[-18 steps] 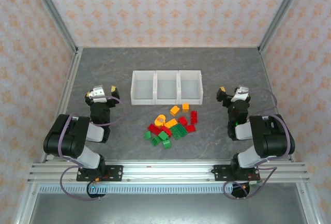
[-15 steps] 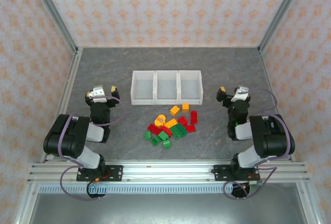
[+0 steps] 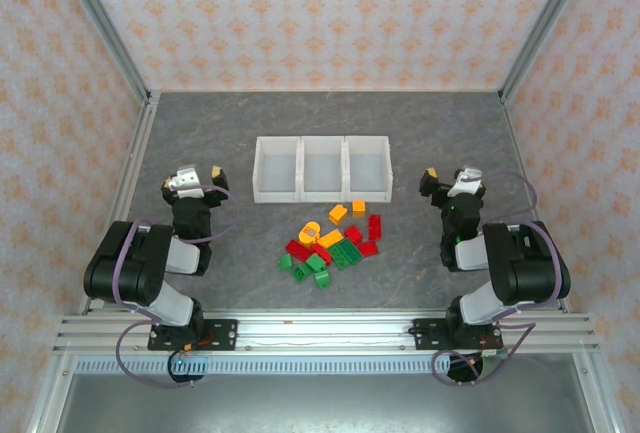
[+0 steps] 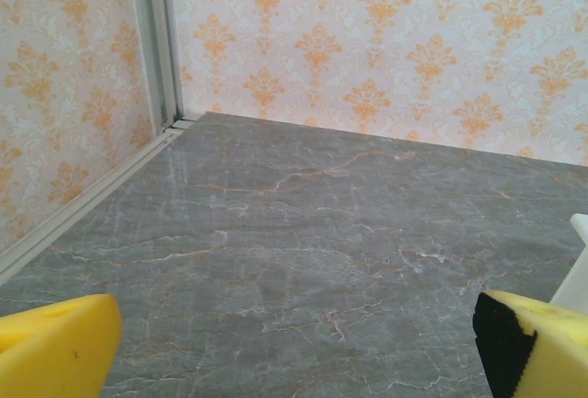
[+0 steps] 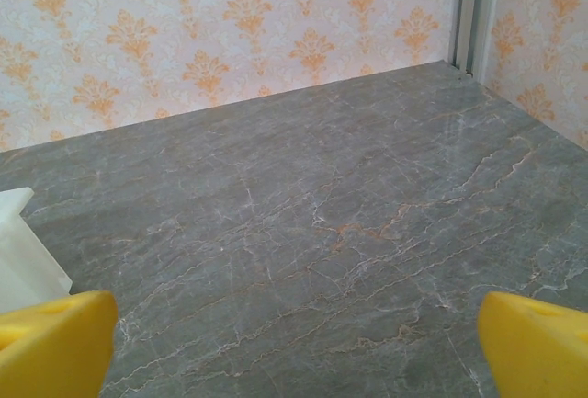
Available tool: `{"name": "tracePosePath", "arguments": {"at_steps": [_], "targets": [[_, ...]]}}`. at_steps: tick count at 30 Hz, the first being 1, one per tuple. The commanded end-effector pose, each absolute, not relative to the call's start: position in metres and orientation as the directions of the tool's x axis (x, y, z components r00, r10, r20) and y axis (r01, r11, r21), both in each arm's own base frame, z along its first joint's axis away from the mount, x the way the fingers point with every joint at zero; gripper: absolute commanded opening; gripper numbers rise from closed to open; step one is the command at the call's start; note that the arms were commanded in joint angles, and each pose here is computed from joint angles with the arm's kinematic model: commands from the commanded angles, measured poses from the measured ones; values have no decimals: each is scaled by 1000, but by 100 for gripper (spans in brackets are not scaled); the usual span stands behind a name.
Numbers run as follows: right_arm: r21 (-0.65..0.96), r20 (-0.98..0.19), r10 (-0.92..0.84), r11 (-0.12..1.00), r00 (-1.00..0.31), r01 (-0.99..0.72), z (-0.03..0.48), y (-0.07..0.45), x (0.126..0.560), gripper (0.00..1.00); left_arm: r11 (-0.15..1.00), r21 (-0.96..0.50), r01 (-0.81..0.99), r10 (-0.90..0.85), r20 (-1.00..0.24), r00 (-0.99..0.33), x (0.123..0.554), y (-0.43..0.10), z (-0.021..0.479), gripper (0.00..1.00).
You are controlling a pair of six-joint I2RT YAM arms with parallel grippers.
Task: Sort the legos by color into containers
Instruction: Pick up the lego from the center of the table.
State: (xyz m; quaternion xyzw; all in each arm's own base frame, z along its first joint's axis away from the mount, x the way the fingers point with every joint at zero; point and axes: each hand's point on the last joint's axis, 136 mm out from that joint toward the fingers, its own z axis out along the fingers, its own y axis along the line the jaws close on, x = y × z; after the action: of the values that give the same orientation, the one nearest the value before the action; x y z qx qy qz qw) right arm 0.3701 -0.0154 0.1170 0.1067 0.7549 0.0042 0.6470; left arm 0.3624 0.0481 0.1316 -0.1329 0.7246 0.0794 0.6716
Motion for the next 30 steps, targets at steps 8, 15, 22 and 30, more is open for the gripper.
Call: {"name": "tracePosePath", "arguments": {"at_steps": [8,15,22,30], "targets": [[154,-978,175,973,-115,173,124,-20,375,99,954,-73,-291,-93,-994,-52,366,47,135,99],[459,-792,610,571,22,680,155,-100,357,100,935,-65,-350,-93,-994,-62,363,43,172,99],[669,-649,724,690,-234,277,197,-13,364,100,865,-476,-161,-491,-869,-68,351,5,216,99],[486,-581,507,844,-636,228,180,63,312,100,863,-484,-146,-497,-757,-424,296,-27,205,99]]}}
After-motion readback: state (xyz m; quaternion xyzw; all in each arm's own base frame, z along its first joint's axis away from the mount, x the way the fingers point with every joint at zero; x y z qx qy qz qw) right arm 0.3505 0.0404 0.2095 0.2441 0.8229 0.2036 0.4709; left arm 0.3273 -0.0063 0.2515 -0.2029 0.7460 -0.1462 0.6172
